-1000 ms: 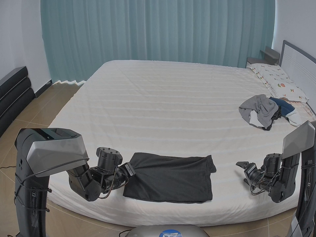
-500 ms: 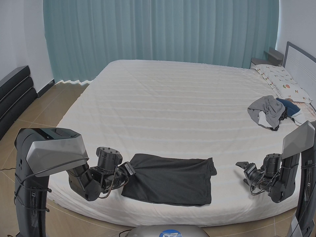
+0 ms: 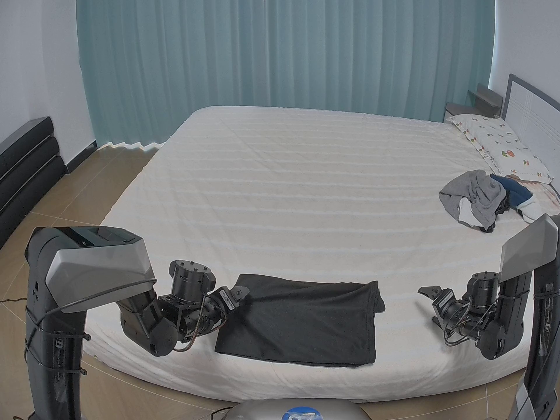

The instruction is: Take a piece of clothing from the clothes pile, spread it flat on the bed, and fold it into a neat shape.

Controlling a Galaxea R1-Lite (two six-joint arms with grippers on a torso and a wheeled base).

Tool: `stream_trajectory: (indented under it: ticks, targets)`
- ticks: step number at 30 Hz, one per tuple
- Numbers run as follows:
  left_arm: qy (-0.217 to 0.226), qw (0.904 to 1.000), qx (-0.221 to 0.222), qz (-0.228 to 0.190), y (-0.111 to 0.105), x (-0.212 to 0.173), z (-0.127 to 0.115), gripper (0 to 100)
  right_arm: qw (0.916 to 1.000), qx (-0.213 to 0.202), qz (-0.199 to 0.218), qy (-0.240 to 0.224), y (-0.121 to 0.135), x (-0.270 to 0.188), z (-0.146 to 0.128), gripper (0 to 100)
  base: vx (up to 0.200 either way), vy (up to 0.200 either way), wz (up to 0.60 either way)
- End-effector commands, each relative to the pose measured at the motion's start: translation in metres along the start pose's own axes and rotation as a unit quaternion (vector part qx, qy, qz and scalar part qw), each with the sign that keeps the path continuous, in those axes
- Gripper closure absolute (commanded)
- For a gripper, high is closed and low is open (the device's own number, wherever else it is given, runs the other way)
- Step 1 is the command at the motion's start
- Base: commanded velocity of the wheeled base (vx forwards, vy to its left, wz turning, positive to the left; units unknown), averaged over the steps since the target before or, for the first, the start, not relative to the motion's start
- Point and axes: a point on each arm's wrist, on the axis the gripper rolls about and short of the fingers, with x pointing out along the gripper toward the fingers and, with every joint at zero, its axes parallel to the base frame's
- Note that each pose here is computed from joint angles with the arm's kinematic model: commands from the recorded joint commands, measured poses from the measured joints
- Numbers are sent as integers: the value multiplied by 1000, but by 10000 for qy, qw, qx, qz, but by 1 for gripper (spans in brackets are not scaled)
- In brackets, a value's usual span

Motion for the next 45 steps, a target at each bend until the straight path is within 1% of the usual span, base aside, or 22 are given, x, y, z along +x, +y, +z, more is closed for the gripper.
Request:
stream_trajectory:
  ticks: [1,8,14,21,23,24,27,28,29,30,32,33,35,36,37,38,39,41,42,43,44,45]
  targets:
    - [-89,9999,-78,17,3,-3,8,0,10000,-5,46,-26,1,0,0,0,0,0,0]
    - [-167,9997,-146,57,7,-3,15,0,10000,1,56,-23,1,0,1,0,0,0,0]
    - [-451,9986,-281,-27,7,-14,37,0,10000,1,86,-49,2,1,2,0,0,0,0]
    - [-629,9978,-204,-35,4,-23,45,0,9999,-32,133,-88,5,1,3,0,0,0,0]
    - [-845,9962,-211,-70,3,-50,58,0,9987,-238,379,-239,19,-10,10,0,0,0,0]
    - [-866,9960,-193,-80,3,-53,59,0,9984,-277,420,-259,22,-12,10,0,0,0,0]
    - [-1147,9933,70,-93,1,-90,68,0,9920,-914,775,-394,45,-47,11,0,0,0,0]
    - [-1260,9918,176,-95,0,-105,70,0,9876,-1226,856,-481,50,-61,11,0,0,0,0]
    - [-1260,9918,176,-95,0,-105,70,0,9876,-1226,856,-481,50,-61,11,0,0,0,0]
    - [-1443,9889,314,-134,-2,-127,72,0,9800,-1646,894,-674,55,-82,11,0,0,0,0]
    - [-1683,9843,471,-254,-6,-152,75,0,9682,-2081,981,-982,62,-106,13,0,0,0,0]
    - [-1879,9798,599,-329,-8,-171,77,0,9592,-2329,1037,-1220,65,-122,14,0,0,0,0]
    - [-1957,9780,629,-360,-9,-177,77,0,9563,-2406,1056,-1287,66,-127,14,0,0,0,0]
    - [-2314,9679,837,-515,-13,-208,77,0,9390,-2722,1203,-1725,73,-152,17,0,0,0,0]
    - [-2460,9632,910,-593,-14,-221,77,0,9318,-2817,1242,-1921,76,-161,20,0,0,0,0]
    - [-2502,9616,937,-619,-15,-225,77,0,9294,-2857,1241,-1980,77,-164,20,0,0,0,0]
    - [-2777,9514,1075,-781,-16,-249,75,0,9196,-2995,1248,-2215,80,-180,22,0,0,0,0]
    - [-3063,9394,1230,-931,-17,-272,73,0,9034,-3260,1357,-2432,83,-201,21,0,0,0,0]
    - [-3092,9381,1235,-951,-17,-274,73,0,9021,-3279,1366,-2451,83,-203,21,0,0,0,0]
    - [-3319,9276,1364,-1043,-17,-291,71,0,8910,-3475,1414,-2558,83,-218,19,0,0,0,0]
    - [-3319,9276,1364,-1043,-17,-291,71,0,8910,-3475,1414,-2558,83,-218,19,0,0,0,0]
    - [-3678,9109,1616,-948,-12,-314,64,0,8750,-3753,1465,-2685,78,-243,14,0,0,0,0]
